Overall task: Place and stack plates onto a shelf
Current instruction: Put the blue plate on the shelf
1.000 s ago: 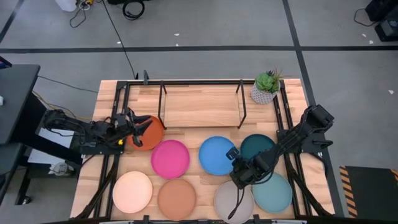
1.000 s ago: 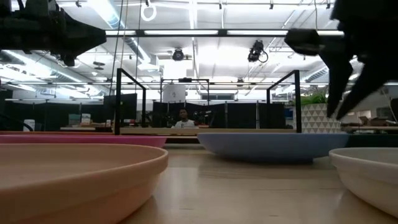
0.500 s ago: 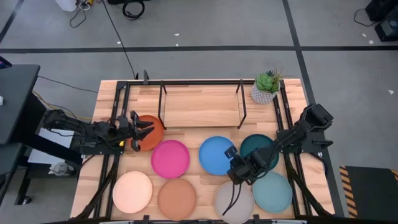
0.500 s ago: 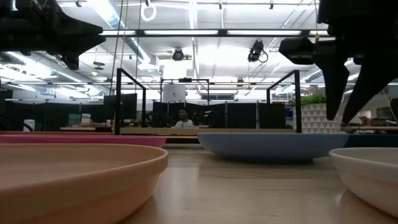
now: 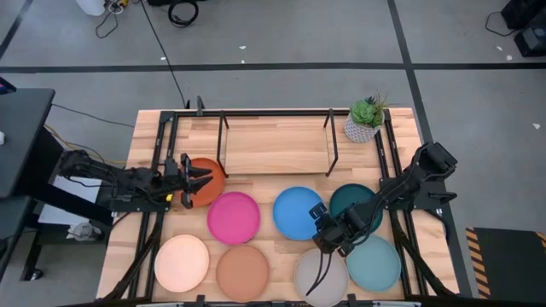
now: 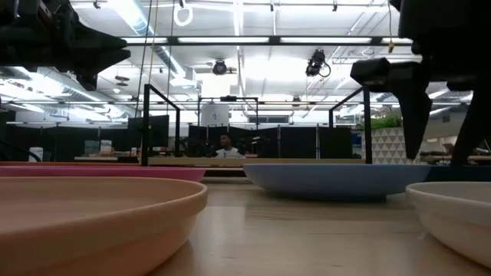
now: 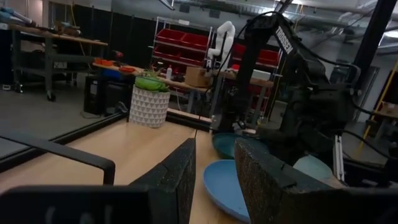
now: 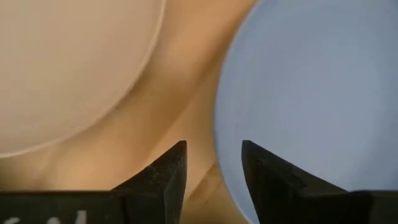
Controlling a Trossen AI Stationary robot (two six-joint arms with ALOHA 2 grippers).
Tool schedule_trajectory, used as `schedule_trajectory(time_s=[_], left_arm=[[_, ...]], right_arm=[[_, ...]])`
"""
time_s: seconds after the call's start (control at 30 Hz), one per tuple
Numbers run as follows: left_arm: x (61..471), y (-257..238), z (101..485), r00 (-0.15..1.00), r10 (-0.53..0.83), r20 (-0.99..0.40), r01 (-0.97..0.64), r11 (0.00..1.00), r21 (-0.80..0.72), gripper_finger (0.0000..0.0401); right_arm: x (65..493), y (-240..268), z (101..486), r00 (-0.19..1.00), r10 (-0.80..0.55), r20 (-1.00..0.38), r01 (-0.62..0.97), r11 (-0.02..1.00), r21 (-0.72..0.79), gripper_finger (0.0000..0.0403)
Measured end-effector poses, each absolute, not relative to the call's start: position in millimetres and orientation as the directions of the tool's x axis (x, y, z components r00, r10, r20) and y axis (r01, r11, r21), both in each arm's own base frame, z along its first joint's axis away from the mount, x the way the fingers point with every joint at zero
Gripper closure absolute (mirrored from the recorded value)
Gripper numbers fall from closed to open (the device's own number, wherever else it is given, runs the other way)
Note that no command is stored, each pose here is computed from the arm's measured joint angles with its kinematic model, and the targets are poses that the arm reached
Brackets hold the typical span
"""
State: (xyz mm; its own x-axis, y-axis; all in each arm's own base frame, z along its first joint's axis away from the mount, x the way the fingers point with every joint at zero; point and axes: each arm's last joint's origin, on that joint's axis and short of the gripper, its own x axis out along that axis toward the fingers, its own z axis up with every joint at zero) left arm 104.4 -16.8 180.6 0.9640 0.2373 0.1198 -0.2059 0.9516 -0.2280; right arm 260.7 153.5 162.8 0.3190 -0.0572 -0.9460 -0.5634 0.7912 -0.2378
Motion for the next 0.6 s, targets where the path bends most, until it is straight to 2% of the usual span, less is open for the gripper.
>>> schedule_trajectory(time_s=[0.13,0.3,0.6], left_arm=[[104.4,-16.5,180.0,0.962,0.247,0.113,-0.225,0.958,-0.178,0.0282],[104.4,-16.2,179.5,0.959,0.26,0.108,-0.241,0.956,-0.166,0.0282],[104.7,-16.3,176.6,0.962,0.26,0.081,-0.248,0.959,-0.136,0.0282]], right_arm=[[257.9,149.2,155.7,0.327,-0.096,-0.94,-0.564,0.778,-0.276,0.0259],[259.3,143.6,149.2,0.339,-0.081,-0.937,-0.55,0.792,-0.267,0.0287],[260.0,142.7,144.3,0.366,-0.057,-0.929,-0.568,0.777,-0.271,0.0357]])
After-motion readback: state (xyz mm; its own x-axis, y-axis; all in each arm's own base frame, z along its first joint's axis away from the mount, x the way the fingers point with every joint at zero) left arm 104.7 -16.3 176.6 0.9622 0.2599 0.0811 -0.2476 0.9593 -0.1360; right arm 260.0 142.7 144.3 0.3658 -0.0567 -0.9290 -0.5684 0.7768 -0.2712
